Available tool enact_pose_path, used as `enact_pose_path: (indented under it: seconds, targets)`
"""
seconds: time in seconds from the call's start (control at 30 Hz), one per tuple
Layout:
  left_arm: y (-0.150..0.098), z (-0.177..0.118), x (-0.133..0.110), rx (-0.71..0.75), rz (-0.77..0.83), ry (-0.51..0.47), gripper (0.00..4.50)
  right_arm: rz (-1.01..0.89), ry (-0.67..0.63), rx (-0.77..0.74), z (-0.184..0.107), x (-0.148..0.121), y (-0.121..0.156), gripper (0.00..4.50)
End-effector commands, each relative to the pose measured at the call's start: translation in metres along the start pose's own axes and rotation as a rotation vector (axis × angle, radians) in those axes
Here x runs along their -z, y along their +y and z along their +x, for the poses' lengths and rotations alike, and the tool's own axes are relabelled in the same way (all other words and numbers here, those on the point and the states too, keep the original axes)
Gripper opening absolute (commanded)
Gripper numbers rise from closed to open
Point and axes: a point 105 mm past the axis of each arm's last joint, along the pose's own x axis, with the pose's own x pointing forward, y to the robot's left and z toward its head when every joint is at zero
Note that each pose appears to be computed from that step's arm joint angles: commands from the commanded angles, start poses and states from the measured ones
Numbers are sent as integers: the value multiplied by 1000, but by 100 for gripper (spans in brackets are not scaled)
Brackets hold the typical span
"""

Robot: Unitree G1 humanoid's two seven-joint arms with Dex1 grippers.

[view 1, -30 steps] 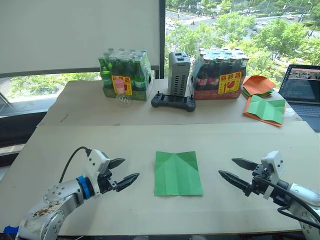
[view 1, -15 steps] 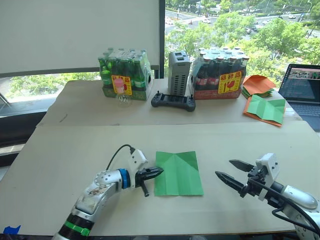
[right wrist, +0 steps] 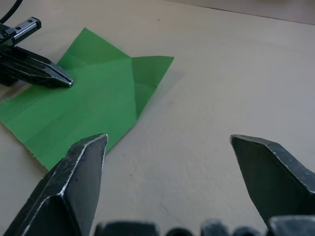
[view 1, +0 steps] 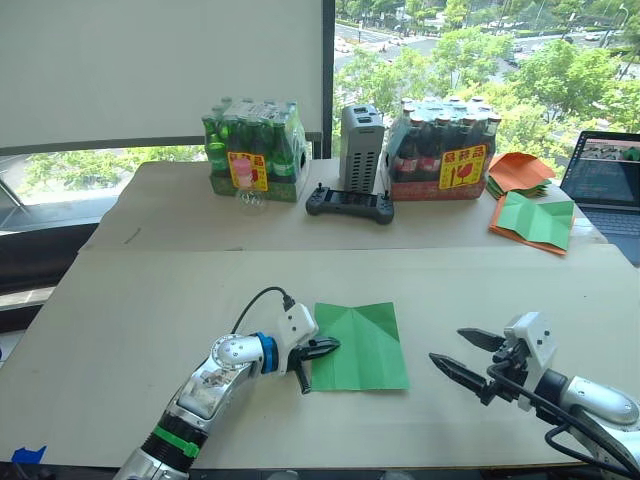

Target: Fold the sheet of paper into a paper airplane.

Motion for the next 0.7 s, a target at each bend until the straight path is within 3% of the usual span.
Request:
enact_pose_path:
  seconds: [0.03, 0.13, 0.33, 0.5, 0.7]
  targets:
    - [-10, 0, 27, 21, -67, 91, 0, -50, 31, -31, 2, 1, 5, 300]
    - [-10, -1, 29, 17, -69, 95, 0, -57, 78, -54, 5, 11, 10, 195]
    - [-12, -3, 31, 19, -72, 101, 0, -5, 123, -240, -2, 19, 52, 2]
    - [-11, -4, 32, 17, -71, 106, 0, 30, 177, -301, -2, 30, 76, 2]
    - [-10, -4, 32, 16, -71, 107, 0, 16, 176, -234, 18, 40, 84, 2]
